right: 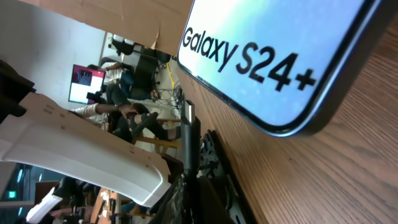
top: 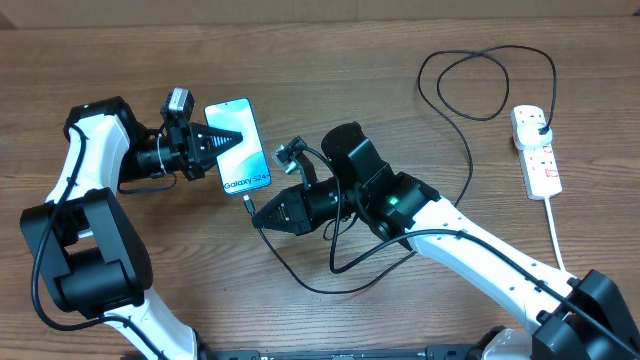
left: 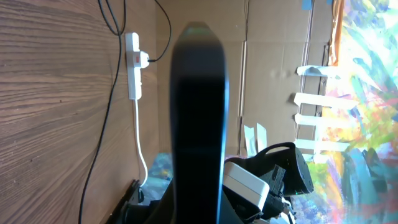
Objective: Plug charger to phone and switch on socket
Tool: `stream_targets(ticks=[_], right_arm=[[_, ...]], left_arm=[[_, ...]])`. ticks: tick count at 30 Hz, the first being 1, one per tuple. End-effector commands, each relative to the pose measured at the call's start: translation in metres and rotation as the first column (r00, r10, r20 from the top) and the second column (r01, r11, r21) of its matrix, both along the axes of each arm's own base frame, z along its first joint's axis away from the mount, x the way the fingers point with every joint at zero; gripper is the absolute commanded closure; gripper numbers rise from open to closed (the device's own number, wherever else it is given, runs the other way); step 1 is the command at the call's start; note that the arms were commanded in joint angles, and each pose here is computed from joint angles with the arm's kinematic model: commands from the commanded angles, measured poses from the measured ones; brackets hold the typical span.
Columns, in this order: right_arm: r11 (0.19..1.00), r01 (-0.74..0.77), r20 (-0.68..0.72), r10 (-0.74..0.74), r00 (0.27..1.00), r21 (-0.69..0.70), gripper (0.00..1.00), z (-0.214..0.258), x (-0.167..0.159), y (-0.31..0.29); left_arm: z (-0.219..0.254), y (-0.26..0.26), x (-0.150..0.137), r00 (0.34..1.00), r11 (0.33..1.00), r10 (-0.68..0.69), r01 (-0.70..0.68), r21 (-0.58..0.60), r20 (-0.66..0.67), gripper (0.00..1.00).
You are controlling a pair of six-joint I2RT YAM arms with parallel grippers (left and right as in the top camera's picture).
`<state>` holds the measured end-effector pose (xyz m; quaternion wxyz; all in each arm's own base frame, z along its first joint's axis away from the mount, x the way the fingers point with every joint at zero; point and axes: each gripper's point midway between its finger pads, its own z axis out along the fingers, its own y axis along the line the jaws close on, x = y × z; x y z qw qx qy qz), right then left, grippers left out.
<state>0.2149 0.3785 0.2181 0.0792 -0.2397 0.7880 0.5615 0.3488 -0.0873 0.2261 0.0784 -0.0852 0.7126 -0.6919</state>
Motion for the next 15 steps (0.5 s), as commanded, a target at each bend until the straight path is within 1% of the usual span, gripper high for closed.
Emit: stream_targets(ticks=[1, 15], right_arm=[[1.0, 0.014, 0.008, -0.014, 1.0, -0.004, 0.96, -0.0007, 0.0024, 0.0012], [0.998, 0.069, -0.01, -0.069, 0.998, -0.013, 0.96, -0.0004, 0.0111, 0.0017]], left_arm=[[0.0161, -0.0002, 0.0006, 0.999, 0.999, 0.026, -0.024, -0.031, 0.035, 0.95], [0.016, -0.0002, 0.0008, 0.999, 0.999, 0.025, -0.024, -0.028, 0.047, 0.95]])
